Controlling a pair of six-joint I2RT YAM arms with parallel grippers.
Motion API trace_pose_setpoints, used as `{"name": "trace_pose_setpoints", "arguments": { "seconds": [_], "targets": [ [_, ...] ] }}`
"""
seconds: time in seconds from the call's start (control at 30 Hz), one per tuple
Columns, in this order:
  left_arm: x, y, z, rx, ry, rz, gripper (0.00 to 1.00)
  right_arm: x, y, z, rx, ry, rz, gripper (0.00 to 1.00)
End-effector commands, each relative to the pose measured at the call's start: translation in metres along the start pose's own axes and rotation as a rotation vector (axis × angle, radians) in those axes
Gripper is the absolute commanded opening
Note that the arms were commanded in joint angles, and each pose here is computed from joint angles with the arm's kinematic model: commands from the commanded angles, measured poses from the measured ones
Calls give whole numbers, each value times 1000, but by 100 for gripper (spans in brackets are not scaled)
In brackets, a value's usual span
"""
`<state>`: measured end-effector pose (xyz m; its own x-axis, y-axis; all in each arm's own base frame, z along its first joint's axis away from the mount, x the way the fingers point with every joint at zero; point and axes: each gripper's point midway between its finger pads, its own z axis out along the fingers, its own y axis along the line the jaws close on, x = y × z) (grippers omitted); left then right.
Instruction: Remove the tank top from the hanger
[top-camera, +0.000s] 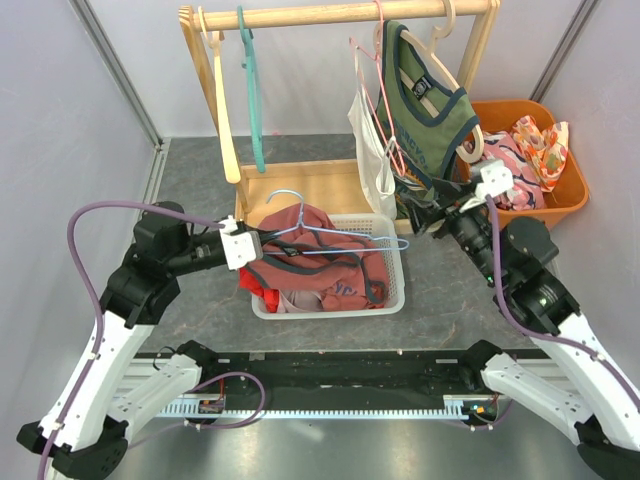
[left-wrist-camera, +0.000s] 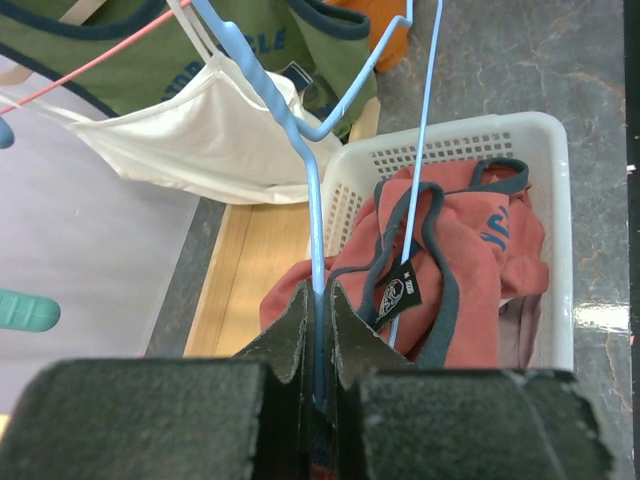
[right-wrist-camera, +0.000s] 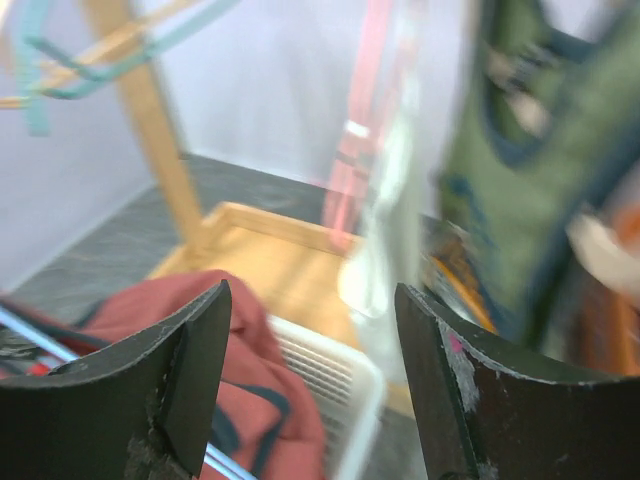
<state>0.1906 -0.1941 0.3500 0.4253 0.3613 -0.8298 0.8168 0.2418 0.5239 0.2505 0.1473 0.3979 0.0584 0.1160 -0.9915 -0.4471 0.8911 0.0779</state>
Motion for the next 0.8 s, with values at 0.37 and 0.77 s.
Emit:
{"name": "trace_pose_setpoints", "arguments": {
  "seconds": [0.37, 0.77],
  "targets": [
    [-18, -21, 2, 101, -102, -69, 2, -19, 144, -13, -886, 64, -39, 59],
    [-17, -20, 2, 97, -101, -49, 2, 18, 168, -25, -1047, 255, -103, 69]
  ]
}}
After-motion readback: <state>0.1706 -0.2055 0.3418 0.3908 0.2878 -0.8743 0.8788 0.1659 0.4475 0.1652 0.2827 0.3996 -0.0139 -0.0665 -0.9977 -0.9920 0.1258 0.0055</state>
